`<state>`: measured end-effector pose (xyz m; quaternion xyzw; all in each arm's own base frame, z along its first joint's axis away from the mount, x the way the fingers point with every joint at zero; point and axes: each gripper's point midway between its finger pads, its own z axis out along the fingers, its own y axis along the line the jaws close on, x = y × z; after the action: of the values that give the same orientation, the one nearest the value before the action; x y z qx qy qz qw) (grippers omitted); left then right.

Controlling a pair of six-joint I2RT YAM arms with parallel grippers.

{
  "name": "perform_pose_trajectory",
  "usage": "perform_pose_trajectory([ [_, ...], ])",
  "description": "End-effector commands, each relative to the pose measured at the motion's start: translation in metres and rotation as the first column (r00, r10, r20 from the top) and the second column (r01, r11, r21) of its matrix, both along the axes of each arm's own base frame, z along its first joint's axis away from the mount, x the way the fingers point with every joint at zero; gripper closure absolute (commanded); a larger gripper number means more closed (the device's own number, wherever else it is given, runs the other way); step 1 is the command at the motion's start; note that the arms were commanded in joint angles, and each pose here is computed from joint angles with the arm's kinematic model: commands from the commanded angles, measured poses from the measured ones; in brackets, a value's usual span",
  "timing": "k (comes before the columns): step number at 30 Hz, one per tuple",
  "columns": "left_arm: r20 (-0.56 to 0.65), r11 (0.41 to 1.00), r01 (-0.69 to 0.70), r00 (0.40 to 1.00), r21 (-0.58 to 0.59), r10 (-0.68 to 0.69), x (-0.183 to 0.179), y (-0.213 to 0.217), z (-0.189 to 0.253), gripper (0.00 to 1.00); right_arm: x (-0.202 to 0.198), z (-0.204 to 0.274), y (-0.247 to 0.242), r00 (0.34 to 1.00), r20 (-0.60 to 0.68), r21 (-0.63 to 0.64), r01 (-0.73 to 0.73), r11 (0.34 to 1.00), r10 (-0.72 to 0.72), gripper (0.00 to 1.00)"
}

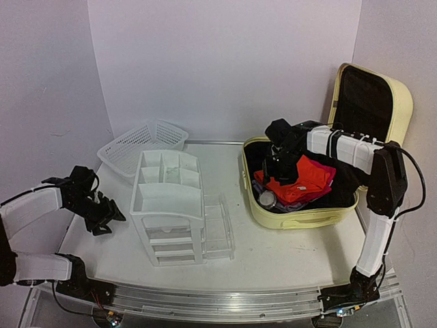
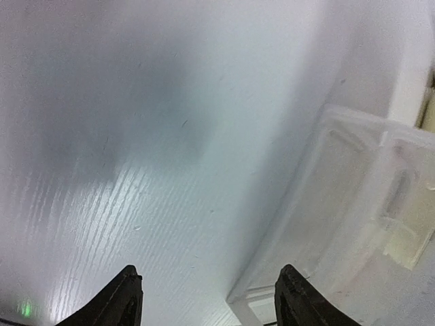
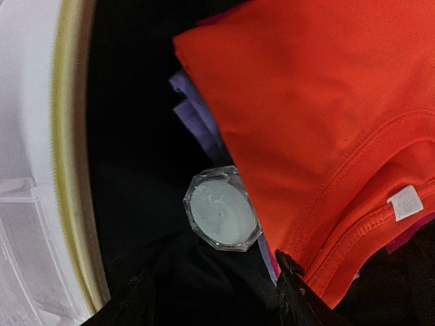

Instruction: Open, take out, and arrange the luggage

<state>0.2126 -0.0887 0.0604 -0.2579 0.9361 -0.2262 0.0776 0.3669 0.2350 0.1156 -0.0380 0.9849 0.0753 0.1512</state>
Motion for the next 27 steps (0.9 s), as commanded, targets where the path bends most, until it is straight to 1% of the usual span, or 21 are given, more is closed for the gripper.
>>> perform_pose_trajectory([
  [1, 0.155, 0.996, -0.065, 0.986, 0.065, 0.055, 0.019, 0.016, 0.068, 0.31, -0.002, -0.015, 0.009, 0.981, -0.111, 0.065, 0.168, 0.984, -0.160, 0.42],
  [4, 0.241, 0.996, -0.045, 0.970, 0.072, 0.026, 0.031, 0.015, 0.098, 0.31, -0.004, -0.032, 0.008, 0.962, -0.164, 0.061, 0.233, 0.971, -0.220, 0.41],
  [8, 0.266, 0.994, -0.021, 0.964, 0.110, -0.009, 0.036, 0.018, 0.115, 0.31, -0.003, -0.047, 0.007, 0.924, -0.206, 0.063, 0.342, 0.938, -0.323, 0.35],
  [10, 0.271, 0.992, -0.016, 0.962, 0.124, -0.019, 0.036, 0.020, 0.118, 0.31, -0.006, -0.059, 0.005, 0.885, -0.244, 0.056, 0.421, 0.905, -0.397, 0.33],
  [13, 0.277, 0.993, 0.011, 0.960, 0.120, -0.044, 0.036, 0.017, 0.124, 0.31, -0.011, -0.072, -0.002, 0.810, -0.284, 0.027, 0.542, 0.840, -0.514, 0.28],
  [15, 0.285, 0.993, 0.021, 0.957, 0.116, -0.054, 0.036, 0.015, 0.130, 0.31, -0.012, -0.074, -0.010, 0.769, -0.273, 0.009, 0.602, 0.798, -0.578, 0.24],
  [18, 0.314, 0.993, 0.017, 0.948, 0.117, -0.054, 0.037, 0.016, 0.142, 0.32, -0.005, -0.076, -0.015, 0.724, -0.246, 0.013, 0.667, 0.745, -0.645, 0.17],
  [19, 0.326, 0.993, 0.013, 0.944, 0.118, -0.051, 0.038, 0.016, 0.146, 0.32, -0.001, -0.078, -0.015, 0.710, -0.247, 0.017, 0.684, 0.729, -0.660, 0.17],
  [23, 0.357, 0.993, 0.011, 0.933, 0.118, -0.052, 0.039, 0.017, 0.157, 0.31, 0.020, -0.084, -0.005, 0.676, -0.252, 0.034, 0.721, 0.692, -0.692, 0.16],
  [25, 0.370, 0.993, 0.015, 0.927, 0.121, -0.059, 0.039, 0.017, 0.161, 0.31, 0.028, -0.086, -0.003, 0.667, -0.235, 0.036, 0.732, 0.680, -0.707, 0.12],
  [27, 0.377, 0.992, 0.019, 0.924, 0.124, -0.065, 0.039, 0.017, 0.163, 0.31, 0.030, -0.091, -0.006, 0.651, -0.223, 0.024, 0.748, 0.664, -0.725, 0.11],
])
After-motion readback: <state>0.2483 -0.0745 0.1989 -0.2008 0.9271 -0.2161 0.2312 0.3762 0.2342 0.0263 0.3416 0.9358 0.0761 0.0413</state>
